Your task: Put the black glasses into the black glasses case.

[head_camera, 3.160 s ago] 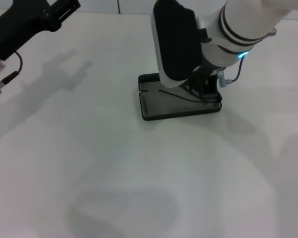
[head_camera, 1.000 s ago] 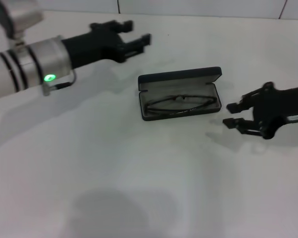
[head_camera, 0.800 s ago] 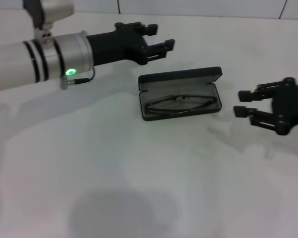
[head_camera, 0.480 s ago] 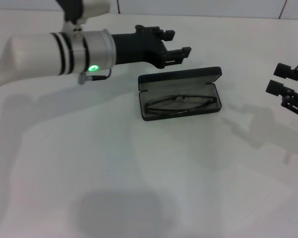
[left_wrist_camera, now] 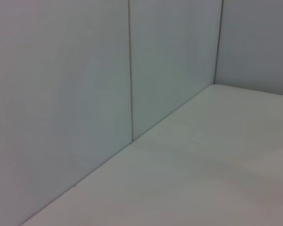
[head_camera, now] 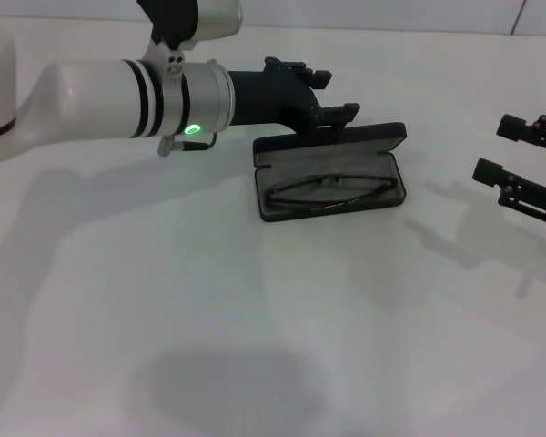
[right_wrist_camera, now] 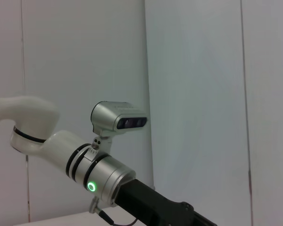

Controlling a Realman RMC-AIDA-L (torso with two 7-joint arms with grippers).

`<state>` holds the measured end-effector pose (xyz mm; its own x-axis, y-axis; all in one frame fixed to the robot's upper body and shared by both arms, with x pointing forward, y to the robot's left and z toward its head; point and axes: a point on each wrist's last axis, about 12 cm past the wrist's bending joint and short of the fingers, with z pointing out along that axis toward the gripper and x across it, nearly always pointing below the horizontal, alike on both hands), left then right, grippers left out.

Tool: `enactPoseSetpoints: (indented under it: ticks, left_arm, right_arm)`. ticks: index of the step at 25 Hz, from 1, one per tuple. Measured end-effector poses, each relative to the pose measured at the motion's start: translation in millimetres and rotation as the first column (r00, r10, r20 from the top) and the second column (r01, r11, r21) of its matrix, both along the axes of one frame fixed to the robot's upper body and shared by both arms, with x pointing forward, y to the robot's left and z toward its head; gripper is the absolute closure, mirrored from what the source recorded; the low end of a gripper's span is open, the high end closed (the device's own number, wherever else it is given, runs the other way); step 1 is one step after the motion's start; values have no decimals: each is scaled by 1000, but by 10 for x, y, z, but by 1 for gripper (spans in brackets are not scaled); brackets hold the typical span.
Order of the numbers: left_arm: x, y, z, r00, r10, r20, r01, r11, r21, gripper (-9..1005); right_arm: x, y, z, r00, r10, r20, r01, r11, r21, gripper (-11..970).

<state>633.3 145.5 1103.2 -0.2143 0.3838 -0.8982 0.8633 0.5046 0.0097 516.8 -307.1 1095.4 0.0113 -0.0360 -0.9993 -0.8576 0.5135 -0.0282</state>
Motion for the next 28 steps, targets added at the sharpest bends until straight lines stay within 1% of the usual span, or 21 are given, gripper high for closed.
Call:
enactPoseSetpoints:
  ticks: [1, 4, 7, 10, 15, 21, 22, 24, 26, 28]
  left_arm:
    - [0, 2, -4, 1000, 2, -1, -2, 1000, 1, 360]
    - [14, 22, -23, 1000, 28, 0, -28, 1000, 5, 360]
    - [20, 28, -51, 999, 53, 4, -53, 998, 13, 360]
    - [9, 6, -80, 999, 49, 7, -49, 998, 36, 360]
    - [-62, -72, -146, 1000, -7, 7, 6, 996, 86, 360]
    - [-179, -81, -250, 998, -68, 14, 65, 990, 125, 360]
    - [-244, -83, -299, 996, -85, 25, 82, 990, 118, 360]
    - [-291, -92, -302, 994, -98, 40, 94, 991, 92, 360]
    - [-345, -95, -254, 991, -117, 67, 115, 993, 37, 360]
    - [-444, -53, -135, 982, -156, 105, 163, 984, -69, 360]
  right_arm:
    - [0, -1, 0, 1000, 0, 2, 0, 1000, -2, 399]
    - [-1, 4, -3, 1000, 7, 4, -7, 1000, -8, 332]
    - [10, 34, -4, 1000, 22, 3, -22, 1000, -15, 335]
    - [14, 61, -9, 999, 36, 1, -36, 999, -21, 338]
    - [7, 90, -21, 999, 52, 0, -52, 998, -29, 343]
    - [-3, 82, -29, 999, 53, -5, -53, 998, -31, 342]
    - [-5, 79, -32, 999, 54, -6, -54, 998, -34, 342]
    - [-5, 81, -34, 998, 57, -10, -57, 998, -37, 342]
    - [-4, 88, -31, 998, 64, -13, -64, 997, -37, 342]
    - [-3, 108, -13, 996, 84, -7, -85, 996, -37, 337]
